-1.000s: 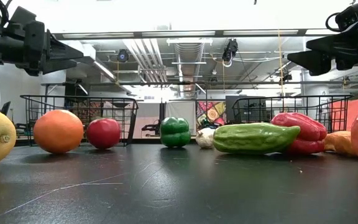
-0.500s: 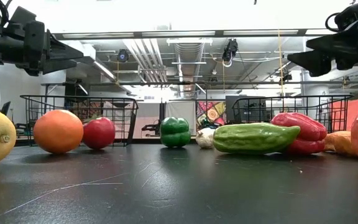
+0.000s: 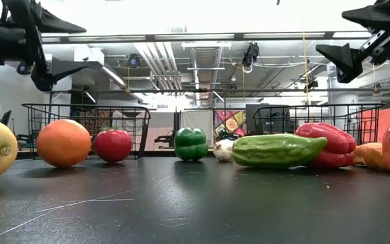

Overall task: Sort produce into baskets
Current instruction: Put the orange into the right wire basket

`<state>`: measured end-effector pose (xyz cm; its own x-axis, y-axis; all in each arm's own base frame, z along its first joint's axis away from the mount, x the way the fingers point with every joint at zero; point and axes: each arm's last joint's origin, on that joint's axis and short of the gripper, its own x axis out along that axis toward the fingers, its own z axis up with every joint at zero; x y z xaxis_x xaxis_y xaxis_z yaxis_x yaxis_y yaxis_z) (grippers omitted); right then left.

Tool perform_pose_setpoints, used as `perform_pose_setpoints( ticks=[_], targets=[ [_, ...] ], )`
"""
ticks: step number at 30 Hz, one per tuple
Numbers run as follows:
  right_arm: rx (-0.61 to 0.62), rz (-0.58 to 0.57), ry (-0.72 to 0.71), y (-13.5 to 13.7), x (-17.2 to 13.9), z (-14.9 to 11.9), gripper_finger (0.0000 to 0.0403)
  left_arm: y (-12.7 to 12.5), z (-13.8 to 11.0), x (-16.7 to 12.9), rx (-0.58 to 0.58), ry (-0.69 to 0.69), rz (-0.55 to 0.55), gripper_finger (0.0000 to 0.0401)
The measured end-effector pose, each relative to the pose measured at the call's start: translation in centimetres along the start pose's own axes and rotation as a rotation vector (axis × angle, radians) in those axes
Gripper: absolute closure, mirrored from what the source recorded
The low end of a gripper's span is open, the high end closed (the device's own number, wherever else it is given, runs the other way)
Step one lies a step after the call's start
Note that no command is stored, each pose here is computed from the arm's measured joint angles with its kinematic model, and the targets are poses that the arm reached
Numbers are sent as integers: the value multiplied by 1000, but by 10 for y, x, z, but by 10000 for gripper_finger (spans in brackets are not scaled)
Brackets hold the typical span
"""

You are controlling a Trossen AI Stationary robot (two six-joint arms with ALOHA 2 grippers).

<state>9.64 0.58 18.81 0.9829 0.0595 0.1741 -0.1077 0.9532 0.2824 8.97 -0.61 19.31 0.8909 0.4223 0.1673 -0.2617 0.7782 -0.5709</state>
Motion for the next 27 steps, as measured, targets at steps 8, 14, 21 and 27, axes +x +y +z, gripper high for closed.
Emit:
perform_pose_setpoints(
  ticks=[8,14,21,27],
  targets=[
    [-44,15,-65,9,2,32,62,-8,0,7,26,10,-39,37],
    [-112,-34,-19,18,8,63,62,-31,18,20,89,90,-37,37],
    [3,-259,151,21,17,92,62,-50,34,30,154,470,171,37],
    [-15,-277,180,26,29,109,62,-72,32,43,78,869,311,37]
  ],
)
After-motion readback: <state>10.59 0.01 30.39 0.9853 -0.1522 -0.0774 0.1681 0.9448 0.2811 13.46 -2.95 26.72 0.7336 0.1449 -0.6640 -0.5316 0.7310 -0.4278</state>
